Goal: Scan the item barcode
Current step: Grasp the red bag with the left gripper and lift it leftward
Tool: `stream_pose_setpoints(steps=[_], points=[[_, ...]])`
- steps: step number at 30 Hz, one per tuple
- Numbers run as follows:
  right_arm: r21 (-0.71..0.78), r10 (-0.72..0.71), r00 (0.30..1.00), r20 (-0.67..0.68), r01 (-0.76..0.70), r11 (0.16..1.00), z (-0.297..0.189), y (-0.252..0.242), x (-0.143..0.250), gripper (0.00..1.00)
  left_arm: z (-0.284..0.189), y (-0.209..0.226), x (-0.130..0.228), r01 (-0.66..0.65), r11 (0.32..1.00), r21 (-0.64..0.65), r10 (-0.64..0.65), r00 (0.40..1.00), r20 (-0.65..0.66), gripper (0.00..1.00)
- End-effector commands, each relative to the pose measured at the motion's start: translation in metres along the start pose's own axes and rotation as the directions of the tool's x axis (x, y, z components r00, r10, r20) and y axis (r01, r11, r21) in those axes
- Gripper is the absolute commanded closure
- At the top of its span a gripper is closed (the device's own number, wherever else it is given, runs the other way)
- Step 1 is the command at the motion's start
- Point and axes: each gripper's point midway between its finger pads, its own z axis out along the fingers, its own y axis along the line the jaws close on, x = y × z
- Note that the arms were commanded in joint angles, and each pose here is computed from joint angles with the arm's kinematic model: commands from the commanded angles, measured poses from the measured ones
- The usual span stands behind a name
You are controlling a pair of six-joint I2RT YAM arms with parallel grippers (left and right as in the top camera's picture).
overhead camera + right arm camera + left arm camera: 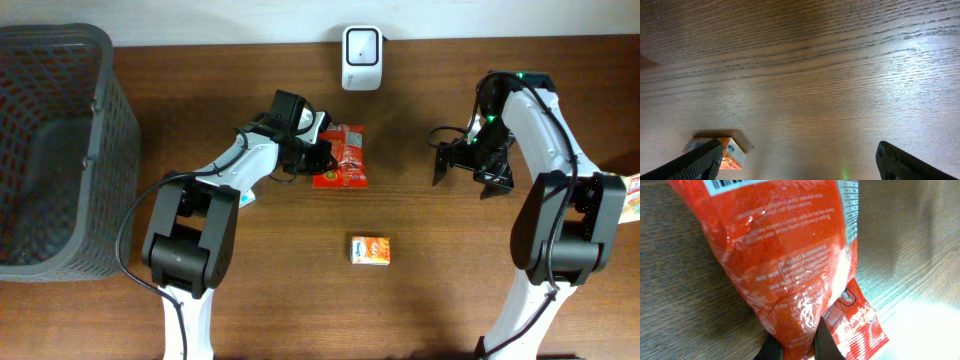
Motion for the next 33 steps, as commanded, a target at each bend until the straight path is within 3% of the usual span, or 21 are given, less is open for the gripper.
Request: stream_pose_setpoints(steps=[1,6,10,14,17,21,24,25,26,28,29,31,33], points=[[-0.013,-0.006,1.0,0.022,0.006,1.0,-0.007,0.004,-0.002,0.02,0.009,0.004,0.01,0.018,1.0,0.006,-0.017,0.999,-0.041,1.0],[-0.013,-0.006,1.0,0.022,0.006,1.0,-0.007,0.004,-0.002,0.02,-0.012,0.001,-0.008,-0.001,0.998,-0.062,0.001,1.0,0.007,1.0],[-0.012,-0.006,1.0,0.022,0.007,1.0,-0.007,0.004,-0.002,0.02,-0.071,0.021,-0.042,0.002,0.932,-0.362,0.046,0.991,0.126,1.0],[-0.015,-0.008,0.999,0.033,0.009,1.0,-0.007,0.004,-0.005,0.02,-0.151,0.025,-0.072,-0.026,0.783,-0.621,0.195,0.959,0.205,1.0],[-0.017,-0.01,0.999,0.048,0.011,1.0,-0.007,0.005,-0.008,0.02,-0.184,0.027,-0.075,-0.031,0.657,-0.754,0.272,0.942,0.198,1.0],[-0.018,-0.011,0.999,0.05,0.011,1.0,-0.007,0.005,-0.009,0.02,-0.215,0.039,-0.069,-0.008,0.343,-0.939,0.337,0.934,0.115,1.0],[-0.018,-0.01,0.999,0.05,0.011,1.0,-0.007,0.005,-0.009,0.02,-0.188,0.039,-0.061,-0.095,0.312,-0.945,0.344,0.939,0.019,0.99],[-0.018,-0.011,0.999,0.05,0.012,1.0,-0.007,0.005,-0.009,0.02,-0.174,0.041,-0.054,-0.136,0.298,-0.945,0.336,0.941,-0.029,0.95],[-0.018,-0.01,0.999,0.05,0.011,1.0,-0.007,0.005,-0.009,0.02,-0.165,0.044,-0.049,-0.161,0.275,-0.948,0.331,0.941,-0.064,0.85],[-0.018,-0.011,0.999,0.049,0.012,1.0,-0.007,0.005,-0.009,0.02,-0.153,0.045,-0.042,-0.195,0.204,-0.959,0.329,0.937,-0.12,0.46],[-0.018,-0.01,0.999,0.049,0.011,1.0,-0.007,0.005,-0.009,0.02,-0.148,0.042,-0.04,-0.215,0.163,-0.963,0.34,0.928,-0.15,0.48],[-0.018,-0.01,0.999,0.049,0.011,1.0,-0.007,0.005,-0.009,0.02,-0.13,0.027,-0.035,-0.253,0.19,-0.949,0.366,0.915,-0.17,0.51],[-0.018,-0.01,0.999,0.049,0.011,1.0,-0.007,0.005,-0.009,0.02,-0.09,-0.001,-0.021,-0.335,0.364,-0.869,0.398,0.9,-0.181,0.49]])
